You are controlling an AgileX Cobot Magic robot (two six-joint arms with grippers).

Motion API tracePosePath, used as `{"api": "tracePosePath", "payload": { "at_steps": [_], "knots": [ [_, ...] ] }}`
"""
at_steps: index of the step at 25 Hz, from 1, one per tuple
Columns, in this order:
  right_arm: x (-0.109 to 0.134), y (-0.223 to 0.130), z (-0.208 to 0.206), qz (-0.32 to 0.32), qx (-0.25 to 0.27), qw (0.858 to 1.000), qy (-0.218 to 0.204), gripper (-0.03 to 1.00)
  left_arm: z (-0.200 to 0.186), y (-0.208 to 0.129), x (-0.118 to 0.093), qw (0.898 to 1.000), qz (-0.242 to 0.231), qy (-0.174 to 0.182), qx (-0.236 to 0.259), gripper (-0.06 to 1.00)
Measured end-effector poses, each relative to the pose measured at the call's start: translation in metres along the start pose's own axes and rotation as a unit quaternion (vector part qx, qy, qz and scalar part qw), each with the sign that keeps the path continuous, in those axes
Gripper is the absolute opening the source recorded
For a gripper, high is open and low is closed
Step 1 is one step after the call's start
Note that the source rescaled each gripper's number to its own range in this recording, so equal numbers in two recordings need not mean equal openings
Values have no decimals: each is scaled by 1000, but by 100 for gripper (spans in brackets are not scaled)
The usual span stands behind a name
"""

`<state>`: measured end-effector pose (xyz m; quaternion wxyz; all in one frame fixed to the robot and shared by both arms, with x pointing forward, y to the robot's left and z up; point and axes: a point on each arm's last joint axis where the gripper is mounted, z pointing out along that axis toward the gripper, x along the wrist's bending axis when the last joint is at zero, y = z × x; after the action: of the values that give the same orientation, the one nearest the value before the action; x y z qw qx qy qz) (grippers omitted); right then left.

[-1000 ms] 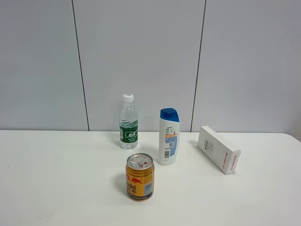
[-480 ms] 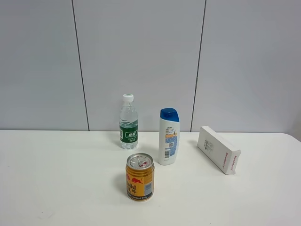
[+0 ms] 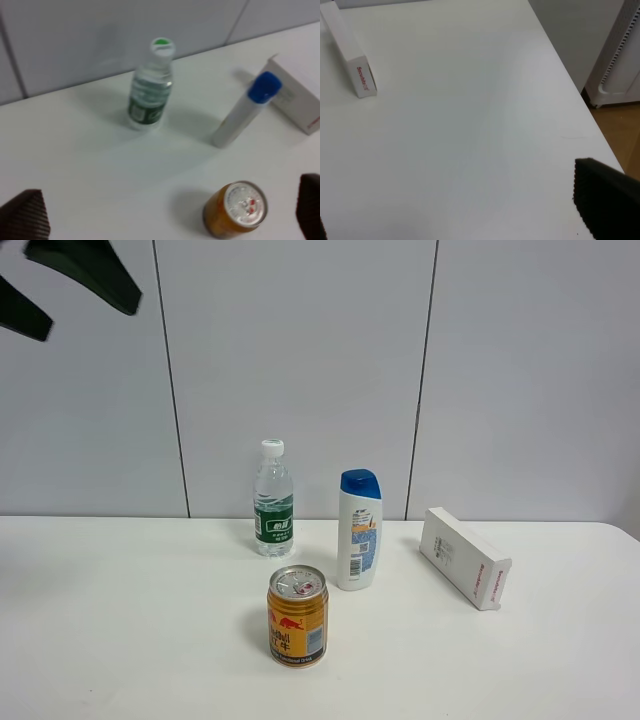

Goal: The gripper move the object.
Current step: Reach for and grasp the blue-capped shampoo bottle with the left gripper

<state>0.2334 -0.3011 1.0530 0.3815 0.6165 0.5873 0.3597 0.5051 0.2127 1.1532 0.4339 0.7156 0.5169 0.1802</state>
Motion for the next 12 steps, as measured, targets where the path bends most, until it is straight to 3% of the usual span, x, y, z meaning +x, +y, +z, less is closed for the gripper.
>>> {"api": "tracePosePath", "payload": {
  "at_steps": [8, 12],
  "knots": [
    [0, 0, 0, 0, 0, 1000, 0, 100, 66, -6, -45, 997, 62, -44, -17, 100],
    [0, 0, 0, 0, 0, 1000, 0, 100, 91, -15, -73, 989, 129, -62, -28, 100]
  ]
}}
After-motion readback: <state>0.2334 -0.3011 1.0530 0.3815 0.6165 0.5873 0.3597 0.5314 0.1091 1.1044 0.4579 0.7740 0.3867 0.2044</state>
